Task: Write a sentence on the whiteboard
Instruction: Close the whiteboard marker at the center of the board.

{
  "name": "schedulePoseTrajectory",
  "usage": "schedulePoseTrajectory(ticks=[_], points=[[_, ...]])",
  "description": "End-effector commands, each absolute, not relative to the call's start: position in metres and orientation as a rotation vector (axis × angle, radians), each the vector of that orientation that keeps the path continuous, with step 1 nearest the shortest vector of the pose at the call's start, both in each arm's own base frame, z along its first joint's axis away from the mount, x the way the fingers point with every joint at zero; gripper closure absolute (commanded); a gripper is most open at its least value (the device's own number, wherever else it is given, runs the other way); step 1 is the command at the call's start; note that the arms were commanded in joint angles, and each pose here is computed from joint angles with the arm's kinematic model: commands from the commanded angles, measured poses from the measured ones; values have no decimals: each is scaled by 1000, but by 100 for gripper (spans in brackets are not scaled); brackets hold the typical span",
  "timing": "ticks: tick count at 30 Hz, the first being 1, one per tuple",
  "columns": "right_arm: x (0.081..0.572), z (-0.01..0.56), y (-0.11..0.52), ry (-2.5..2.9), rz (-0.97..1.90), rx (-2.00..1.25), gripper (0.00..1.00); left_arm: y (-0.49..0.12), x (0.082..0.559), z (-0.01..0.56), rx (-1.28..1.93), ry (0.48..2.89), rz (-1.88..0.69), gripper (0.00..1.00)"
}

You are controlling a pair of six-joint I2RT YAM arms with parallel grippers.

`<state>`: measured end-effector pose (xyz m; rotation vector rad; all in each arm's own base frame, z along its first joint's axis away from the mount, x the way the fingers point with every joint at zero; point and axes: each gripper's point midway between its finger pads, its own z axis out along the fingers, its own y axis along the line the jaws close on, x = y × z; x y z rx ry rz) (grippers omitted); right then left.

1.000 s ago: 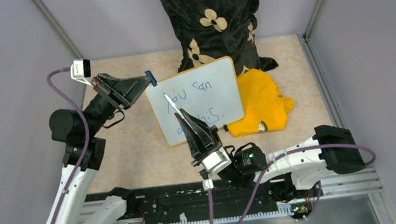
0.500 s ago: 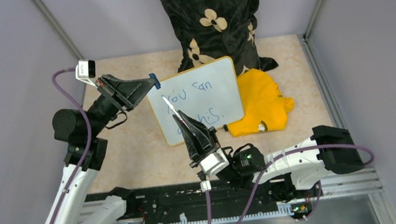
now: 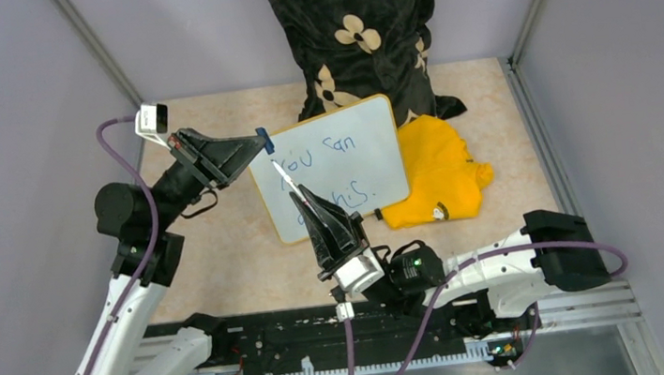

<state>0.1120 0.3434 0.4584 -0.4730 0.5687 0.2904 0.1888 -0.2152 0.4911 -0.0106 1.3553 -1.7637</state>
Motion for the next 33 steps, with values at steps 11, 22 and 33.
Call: schedulePoseTrajectory(ticks=[11,22,33], points=[[109,498,305,529,365,-247,100,-212,174,501,28,1301,-1774,100],[109,498,306,529,363,-250,100,-211,169,506,50,1274,-1782,100],[108,500,307,524,365,-245,100,-211,161,507,81,1263,-1798,100]])
